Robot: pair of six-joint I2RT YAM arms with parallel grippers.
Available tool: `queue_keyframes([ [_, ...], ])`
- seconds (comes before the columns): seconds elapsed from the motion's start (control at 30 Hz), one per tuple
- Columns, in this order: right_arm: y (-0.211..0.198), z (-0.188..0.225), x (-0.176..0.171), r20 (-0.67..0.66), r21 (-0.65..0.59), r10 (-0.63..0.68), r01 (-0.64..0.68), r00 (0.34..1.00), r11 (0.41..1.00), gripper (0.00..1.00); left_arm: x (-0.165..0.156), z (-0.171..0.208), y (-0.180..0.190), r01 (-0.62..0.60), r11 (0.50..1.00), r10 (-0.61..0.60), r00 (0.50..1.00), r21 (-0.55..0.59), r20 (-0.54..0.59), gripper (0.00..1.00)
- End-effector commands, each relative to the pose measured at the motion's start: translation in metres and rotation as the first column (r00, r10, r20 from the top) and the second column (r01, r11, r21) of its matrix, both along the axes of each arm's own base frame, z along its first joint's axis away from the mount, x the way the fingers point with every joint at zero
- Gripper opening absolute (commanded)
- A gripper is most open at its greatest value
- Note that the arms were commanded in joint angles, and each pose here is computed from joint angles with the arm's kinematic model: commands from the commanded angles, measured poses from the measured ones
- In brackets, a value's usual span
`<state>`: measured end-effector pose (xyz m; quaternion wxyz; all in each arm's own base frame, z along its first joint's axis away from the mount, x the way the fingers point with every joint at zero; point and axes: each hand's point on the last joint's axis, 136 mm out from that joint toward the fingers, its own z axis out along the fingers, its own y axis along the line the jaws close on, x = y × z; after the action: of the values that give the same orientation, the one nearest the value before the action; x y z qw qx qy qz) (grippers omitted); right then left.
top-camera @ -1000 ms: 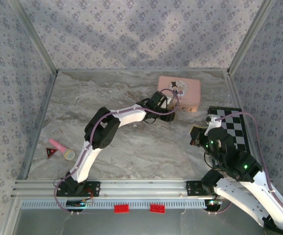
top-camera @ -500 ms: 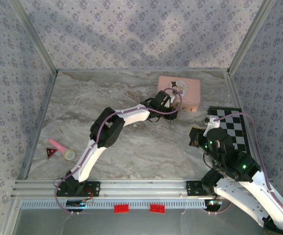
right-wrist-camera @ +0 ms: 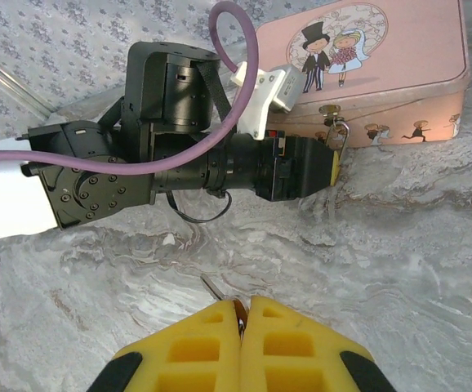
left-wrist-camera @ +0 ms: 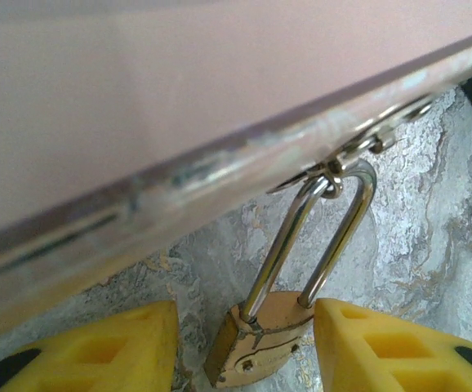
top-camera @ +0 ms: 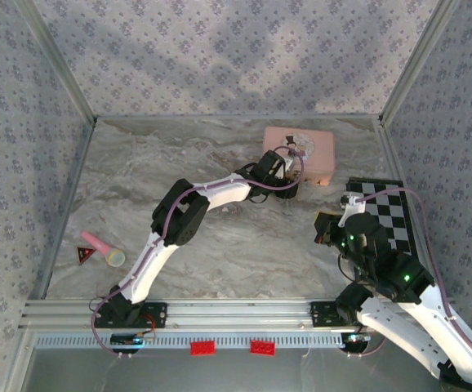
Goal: Unlock a padlock with a key
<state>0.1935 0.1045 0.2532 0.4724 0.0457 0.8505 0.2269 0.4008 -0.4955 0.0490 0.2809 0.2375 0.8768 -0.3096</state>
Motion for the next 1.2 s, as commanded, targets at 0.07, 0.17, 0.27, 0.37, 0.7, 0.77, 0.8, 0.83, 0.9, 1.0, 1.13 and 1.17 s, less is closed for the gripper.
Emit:
queue_keyframes([
  [0.07,0.01,0.005,-0.003,0.031,0.039,0.058,-0.059,0.998,0.997,0.0,0.002,-0.001,-0.014,0.015,0.999,-0.015,1.0,-0.031,0.001,0.49],
  [0.17,0.011,0.007,-0.004,0.038,0.048,0.063,-0.065,0.997,0.997,0.0,0.002,-0.005,-0.015,0.016,1.0,-0.016,1.0,-0.022,-0.003,0.49],
  [0.27,0.009,0.006,-0.004,0.036,0.043,0.058,-0.059,0.998,0.997,0.0,0.001,-0.007,-0.017,0.023,0.999,-0.023,1.0,-0.026,-0.01,0.47],
  [0.37,0.009,0.005,-0.004,0.034,0.041,0.056,-0.057,0.998,0.998,0.0,0.001,-0.005,-0.018,0.022,0.999,-0.022,1.0,-0.025,-0.006,0.45],
  [0.7,0.007,0.004,-0.003,0.033,0.032,0.046,-0.047,0.998,0.998,0.0,-0.002,0.004,-0.016,0.003,0.999,-0.003,1.0,-0.04,0.007,0.36],
  [0.77,0.007,0.004,-0.003,0.034,0.032,0.045,-0.046,0.998,0.998,0.0,-0.003,0.008,-0.012,-0.016,0.999,0.016,1.0,-0.04,0.008,0.35],
  [0.8,0.007,0.004,-0.003,0.034,0.033,0.045,-0.046,0.998,0.998,0.0,-0.003,0.011,-0.011,-0.017,0.999,0.017,1.0,-0.043,0.01,0.35],
  [0.83,0.007,0.004,-0.003,0.032,0.033,0.045,-0.046,0.998,0.998,0.0,-0.005,0.013,-0.01,-0.017,0.999,0.018,1.0,-0.043,0.015,0.35],
  [0.9,0.007,0.005,-0.003,0.034,0.033,0.045,-0.046,0.998,0.998,0.0,-0.005,0.016,-0.007,-0.021,0.999,0.022,0.999,-0.04,0.023,0.35],
  [1.0,0.008,0.005,-0.002,0.033,0.033,0.046,-0.047,0.998,0.998,0.0,-0.007,0.015,-0.006,-0.017,0.999,0.018,1.0,-0.04,0.022,0.34],
  [1.13,0.011,0.005,0.0,0.029,0.036,0.051,-0.052,0.998,0.998,0.0,-0.007,0.016,-0.007,-0.017,0.999,0.018,1.0,-0.05,0.013,0.32],
  [1.17,0.012,0.004,0.0,0.026,0.033,0.053,-0.053,0.998,0.998,0.0,-0.008,0.015,-0.007,-0.018,0.999,0.018,1.0,-0.048,0.009,0.32],
])
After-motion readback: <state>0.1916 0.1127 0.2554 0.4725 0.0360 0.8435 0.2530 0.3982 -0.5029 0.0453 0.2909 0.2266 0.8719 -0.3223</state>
